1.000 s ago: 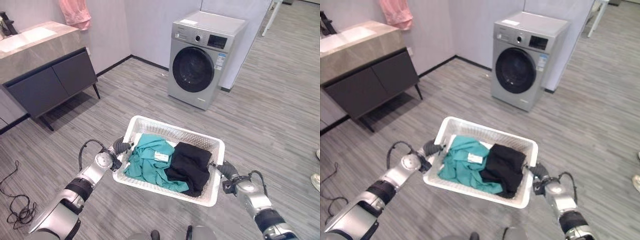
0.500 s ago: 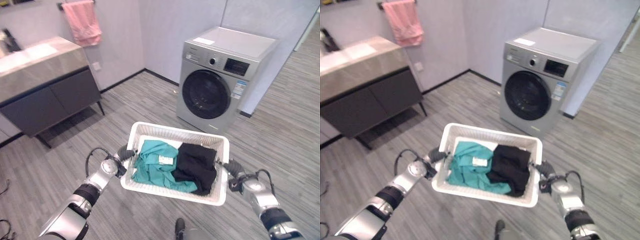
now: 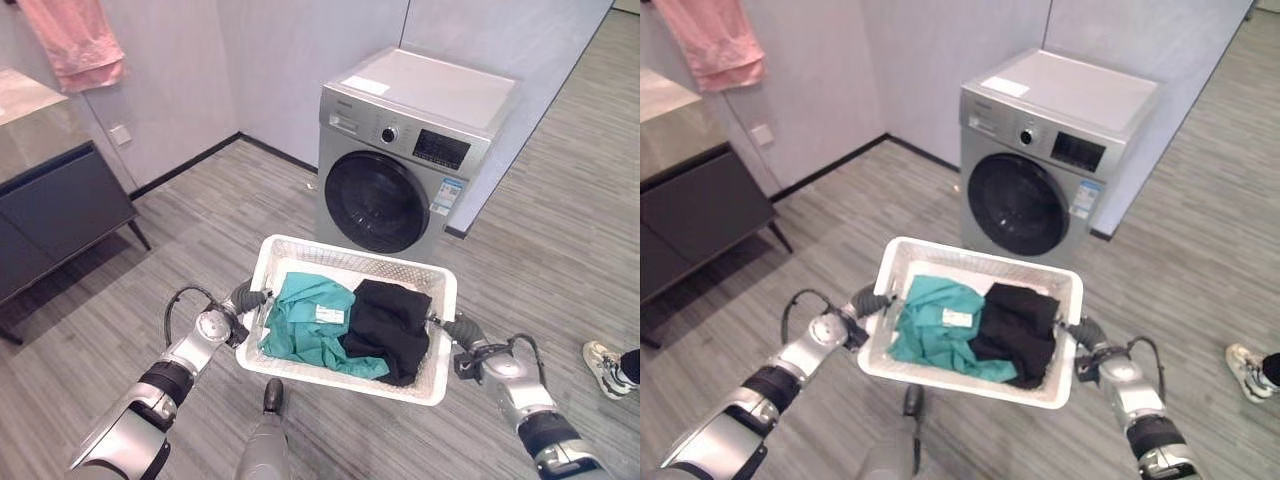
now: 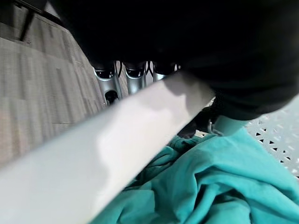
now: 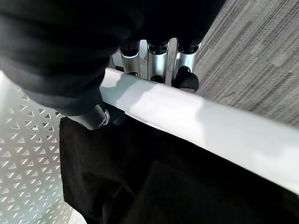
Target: Grab the laundry basket,head to the washer,open it,put in the laundry and shut it.
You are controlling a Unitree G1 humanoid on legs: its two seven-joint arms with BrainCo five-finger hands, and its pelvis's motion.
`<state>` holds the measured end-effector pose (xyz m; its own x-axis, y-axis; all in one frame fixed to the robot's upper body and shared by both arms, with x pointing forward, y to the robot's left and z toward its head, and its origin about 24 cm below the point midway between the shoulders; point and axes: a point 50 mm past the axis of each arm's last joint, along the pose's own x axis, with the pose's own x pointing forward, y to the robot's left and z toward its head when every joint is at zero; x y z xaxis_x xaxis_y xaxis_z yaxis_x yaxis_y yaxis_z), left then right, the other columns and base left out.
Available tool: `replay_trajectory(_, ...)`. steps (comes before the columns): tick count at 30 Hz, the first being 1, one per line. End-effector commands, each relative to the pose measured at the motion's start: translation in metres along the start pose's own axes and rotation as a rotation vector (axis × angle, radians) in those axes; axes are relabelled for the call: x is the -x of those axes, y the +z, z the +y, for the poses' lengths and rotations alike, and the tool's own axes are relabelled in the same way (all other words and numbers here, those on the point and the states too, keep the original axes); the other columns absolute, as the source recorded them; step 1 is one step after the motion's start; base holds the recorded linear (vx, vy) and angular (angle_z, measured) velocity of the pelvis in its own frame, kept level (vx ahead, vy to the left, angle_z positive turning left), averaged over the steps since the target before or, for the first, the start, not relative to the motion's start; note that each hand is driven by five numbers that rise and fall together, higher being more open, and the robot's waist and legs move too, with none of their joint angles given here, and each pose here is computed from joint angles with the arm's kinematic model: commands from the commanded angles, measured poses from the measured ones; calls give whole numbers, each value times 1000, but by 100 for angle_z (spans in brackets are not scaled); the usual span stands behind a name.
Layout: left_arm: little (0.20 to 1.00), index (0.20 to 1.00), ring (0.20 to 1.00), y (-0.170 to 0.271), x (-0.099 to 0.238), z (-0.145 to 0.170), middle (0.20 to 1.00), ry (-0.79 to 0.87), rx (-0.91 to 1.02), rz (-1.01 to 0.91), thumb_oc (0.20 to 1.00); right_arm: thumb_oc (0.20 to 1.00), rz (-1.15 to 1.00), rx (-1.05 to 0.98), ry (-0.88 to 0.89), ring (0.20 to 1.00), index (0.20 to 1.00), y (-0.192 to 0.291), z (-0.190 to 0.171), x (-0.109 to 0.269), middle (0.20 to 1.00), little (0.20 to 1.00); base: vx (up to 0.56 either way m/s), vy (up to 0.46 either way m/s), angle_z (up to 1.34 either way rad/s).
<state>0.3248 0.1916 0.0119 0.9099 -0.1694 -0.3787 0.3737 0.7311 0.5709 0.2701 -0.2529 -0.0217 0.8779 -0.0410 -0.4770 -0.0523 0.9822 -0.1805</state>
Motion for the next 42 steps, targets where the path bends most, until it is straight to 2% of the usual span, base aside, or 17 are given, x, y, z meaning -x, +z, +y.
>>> replay_trajectory(1,200,200,200,25,-5,30,200,99,0,-106,200,200,-225,-88,-60,200,200,40,-26,3,200,200,246,217,-43)
replay_trajectory(7,200,200,200,24,-5,29,200,85,-24,-98,200,200,-211,-102,-67,200,200,37,-28,2,200,200,139,144,-3)
replay_trajectory(17,200,200,200,25,-6,33,200,116,-30,-104,200,200,-222,-66,-68,200,200,39,-31,4,200,200,77,-70,-1)
replay_trajectory(26,200,200,200,13,-4,20,200,101,12,-74,200,200,-203,-78,-77,200,200,23,-32,12,200,200,42,-61,-3)
replay_trajectory(38,200,200,200,7,-2,24,200,114,10,-61,200,200,-170,-105,-96,200,200,11,-32,14,200,200,3,-5,0)
replay_trajectory(39,200,200,200,-25,35,-18,200,166,185,-64,200,200,103,63,38,200,200,-63,25,21,200,200,17,4,-5)
replay_trajectory(42,200,200,200,-27,35,-19,200,165,189,-54,200,200,110,72,37,200,200,-65,26,21,200,200,27,-9,-8)
